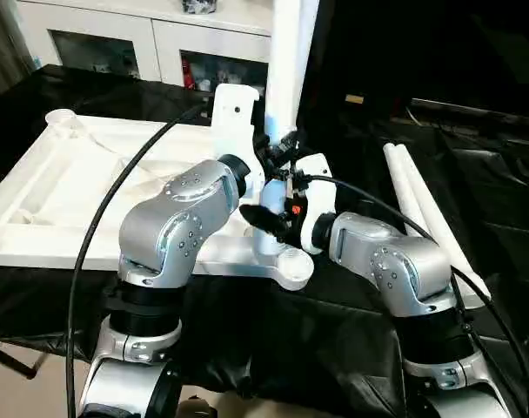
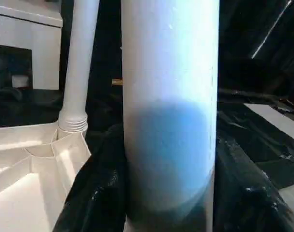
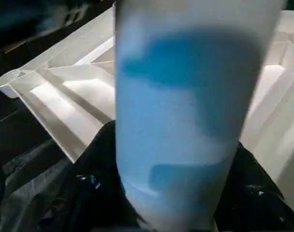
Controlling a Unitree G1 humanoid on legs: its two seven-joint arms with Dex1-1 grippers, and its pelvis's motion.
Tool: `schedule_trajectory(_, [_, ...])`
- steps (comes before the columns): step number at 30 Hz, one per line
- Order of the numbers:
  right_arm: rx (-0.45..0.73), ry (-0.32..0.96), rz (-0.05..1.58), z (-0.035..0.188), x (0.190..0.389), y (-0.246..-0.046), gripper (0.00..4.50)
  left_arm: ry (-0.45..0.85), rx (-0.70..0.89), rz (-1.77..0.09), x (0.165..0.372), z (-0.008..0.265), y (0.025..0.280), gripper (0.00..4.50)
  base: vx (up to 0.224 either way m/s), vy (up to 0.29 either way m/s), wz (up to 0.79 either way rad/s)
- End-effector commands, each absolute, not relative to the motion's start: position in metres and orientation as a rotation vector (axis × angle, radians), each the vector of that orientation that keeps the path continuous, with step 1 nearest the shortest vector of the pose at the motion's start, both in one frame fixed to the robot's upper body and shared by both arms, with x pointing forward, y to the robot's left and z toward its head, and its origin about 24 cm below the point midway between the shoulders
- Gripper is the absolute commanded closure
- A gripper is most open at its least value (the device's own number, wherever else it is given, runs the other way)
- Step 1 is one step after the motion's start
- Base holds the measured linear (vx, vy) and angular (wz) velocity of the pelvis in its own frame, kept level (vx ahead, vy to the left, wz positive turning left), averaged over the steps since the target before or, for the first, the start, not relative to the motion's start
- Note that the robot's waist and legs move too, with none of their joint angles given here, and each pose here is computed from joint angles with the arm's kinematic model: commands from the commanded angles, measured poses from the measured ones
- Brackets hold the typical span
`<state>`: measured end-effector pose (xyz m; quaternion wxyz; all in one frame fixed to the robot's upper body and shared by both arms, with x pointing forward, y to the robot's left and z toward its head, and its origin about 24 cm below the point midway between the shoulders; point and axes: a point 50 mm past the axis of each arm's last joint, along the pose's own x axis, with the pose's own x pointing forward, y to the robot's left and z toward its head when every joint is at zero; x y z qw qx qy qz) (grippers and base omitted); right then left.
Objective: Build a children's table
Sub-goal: Pick table leg
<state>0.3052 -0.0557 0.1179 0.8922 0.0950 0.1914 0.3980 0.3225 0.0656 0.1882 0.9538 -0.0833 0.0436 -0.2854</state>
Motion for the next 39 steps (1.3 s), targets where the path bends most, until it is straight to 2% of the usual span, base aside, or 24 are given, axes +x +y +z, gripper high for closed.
schedule_trajectory(1, [0.220, 0.373, 0.860, 0.120, 0.303, -0.060, 2.44, 0.056, -0.161, -0.613, 0.323, 0.197, 0.063, 2.27, 0.000, 0.000, 0.00])
schedule_trajectory(2, [0.233, 0.366, 0.890, 0.120, 0.301, -0.061, 2.50, 0.060, -0.173, -0.628, 0.323, 0.197, 0.063, 1.92, 0.000, 0.000, 0.00])
schedule_trajectory(3, [0.234, 0.365, 0.892, 0.120, 0.300, -0.061, 2.50, 0.060, -0.174, -0.629, 0.323, 0.197, 0.063, 1.92, 0.000, 0.000, 0.00])
schedule_trajectory(4, [0.244, 0.345, 0.951, 0.120, 0.295, -0.064, 2.53, 0.055, -0.243, -0.658, 0.322, 0.199, 0.066, 1.89, 0.000, 0.000, 0.00])
schedule_trajectory(9, [0.286, 0.277, 1.080, 0.124, 0.283, -0.071, 2.54, 0.060, -0.358, -0.753, 0.320, 0.198, 0.071, 1.49, 0.000, 0.000, 0.00])
schedule_trajectory(12, [0.341, 0.241, 1.195, 0.129, 0.273, -0.081, 2.54, 0.057, -0.407, -0.941, 0.311, 0.192, 0.075, 1.25, 0.000, 0.000, 0.00])
schedule_trajectory(15, [0.378, 0.223, 1.285, 0.131, 0.267, -0.089, 2.54, 0.057, -0.551, -1.136, 0.301, 0.192, 0.079, 1.14, 0.000, 0.000, 0.00])
schedule_trajectory(16, [0.378, 0.223, 1.285, 0.131, 0.267, -0.089, 2.54, 0.057, -0.551, -1.136, 0.301, 0.192, 0.079, 1.14, 0.000, 0.000, 0.00])
schedule_trajectory(17, [0.387, 0.221, 1.338, 0.132, 0.263, -0.093, 2.54, 0.073, -0.615, -1.259, 0.292, 0.192, 0.081, 1.14, 0.000, 0.000, 0.00])
schedule_trajectory(22, [0.404, 0.250, 1.448, 0.132, 0.253, -0.099, 2.54, 0.142, -0.582, -1.408, 0.283, 0.183, 0.081, 1.14, 0.000, 0.000, 0.00])
schedule_trajectory(24, [0.398, 0.267, 1.477, 0.131, 0.250, -0.100, 2.54, 0.145, -0.596, -1.436, 0.282, 0.184, 0.081, 1.50, 0.000, 0.000, 0.00])
schedule_trajectory(28, [0.370, 0.313, 1.521, 0.126, 0.245, -0.104, 2.54, 0.140, -0.631, -1.495, 0.280, 0.187, 0.083, 1.56, 0.000, 0.000, 0.00])
schedule_trajectory(30, [0.367, 0.320, 1.526, 0.126, 0.244, -0.104, 2.54, 0.137, -0.640, -1.508, 0.279, 0.188, 0.084, 1.86, 0.000, 0.000, 0.00])
schedule_trajectory(39, [0.347, 0.316, 1.539, 0.128, 0.244, -0.109, 2.54, 0.144, -0.604, -1.508, 0.279, 0.185, 0.082, 2.43, 0.000, 0.000, 0.00])
